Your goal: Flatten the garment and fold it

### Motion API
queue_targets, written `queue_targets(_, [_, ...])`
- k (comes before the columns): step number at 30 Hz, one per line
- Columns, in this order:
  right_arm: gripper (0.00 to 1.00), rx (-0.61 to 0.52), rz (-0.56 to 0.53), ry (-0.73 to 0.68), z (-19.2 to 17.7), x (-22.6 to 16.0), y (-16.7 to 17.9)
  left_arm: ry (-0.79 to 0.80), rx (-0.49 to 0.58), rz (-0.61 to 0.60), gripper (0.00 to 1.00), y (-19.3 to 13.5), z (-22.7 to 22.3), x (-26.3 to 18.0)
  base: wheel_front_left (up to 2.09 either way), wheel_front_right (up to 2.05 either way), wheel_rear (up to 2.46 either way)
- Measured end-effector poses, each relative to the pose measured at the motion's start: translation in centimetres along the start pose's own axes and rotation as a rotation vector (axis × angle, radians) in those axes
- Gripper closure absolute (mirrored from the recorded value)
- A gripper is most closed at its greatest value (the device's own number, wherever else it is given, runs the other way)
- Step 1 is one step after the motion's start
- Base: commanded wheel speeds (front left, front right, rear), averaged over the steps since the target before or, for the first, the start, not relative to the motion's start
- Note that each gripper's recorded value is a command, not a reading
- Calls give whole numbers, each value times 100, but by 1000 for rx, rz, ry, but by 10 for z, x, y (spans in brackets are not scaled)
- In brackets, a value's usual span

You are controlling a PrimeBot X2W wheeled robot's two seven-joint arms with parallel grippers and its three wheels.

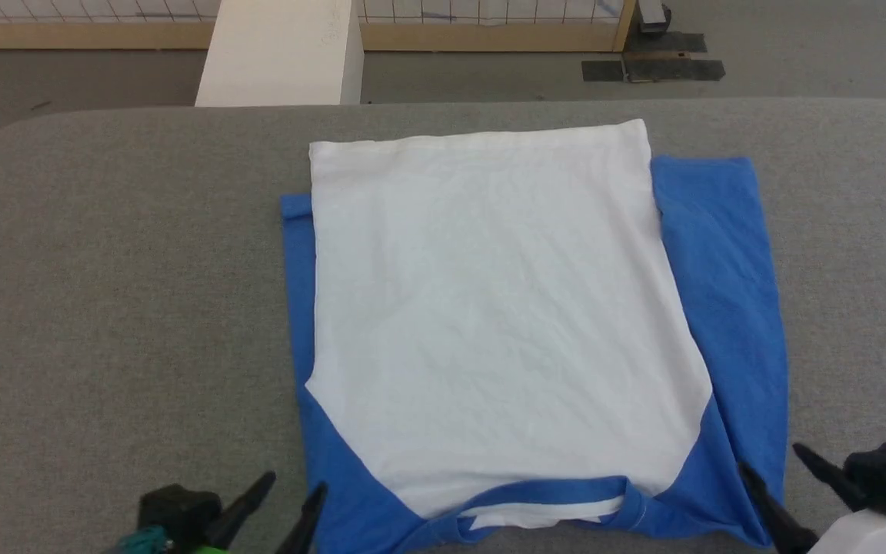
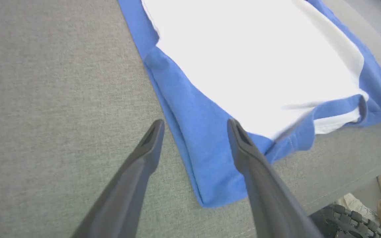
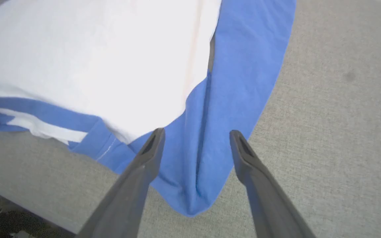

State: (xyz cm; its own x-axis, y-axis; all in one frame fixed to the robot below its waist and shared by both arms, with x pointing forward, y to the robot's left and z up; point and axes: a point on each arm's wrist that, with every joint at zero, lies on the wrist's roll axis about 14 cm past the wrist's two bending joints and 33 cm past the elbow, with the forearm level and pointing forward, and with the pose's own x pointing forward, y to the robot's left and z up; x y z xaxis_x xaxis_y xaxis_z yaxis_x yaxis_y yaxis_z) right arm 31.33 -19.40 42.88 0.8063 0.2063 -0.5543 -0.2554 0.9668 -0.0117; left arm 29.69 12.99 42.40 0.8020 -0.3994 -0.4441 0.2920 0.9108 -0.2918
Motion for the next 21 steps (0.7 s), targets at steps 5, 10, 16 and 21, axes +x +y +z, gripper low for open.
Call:
queue_targets(5, [0, 91, -144, -255, 57, -19, -30, -330, -3, 115, 0, 18, 77, -13, 0, 0, 0])
queue_targets(10, [0, 43, -307, -567, 102, -42, -41, -655, 72, 282, 0, 23, 146, -28, 0, 0, 0])
queue_targets(16, [0, 74, -335, -614, 87, -43, -45, -650, 114, 368, 0, 21, 123, -29, 0, 0, 0])
queue_targets(21, [0, 108, -341, -614, 77, -41, -48, -630, 105, 363, 0, 28, 116, -23, 0, 0, 0])
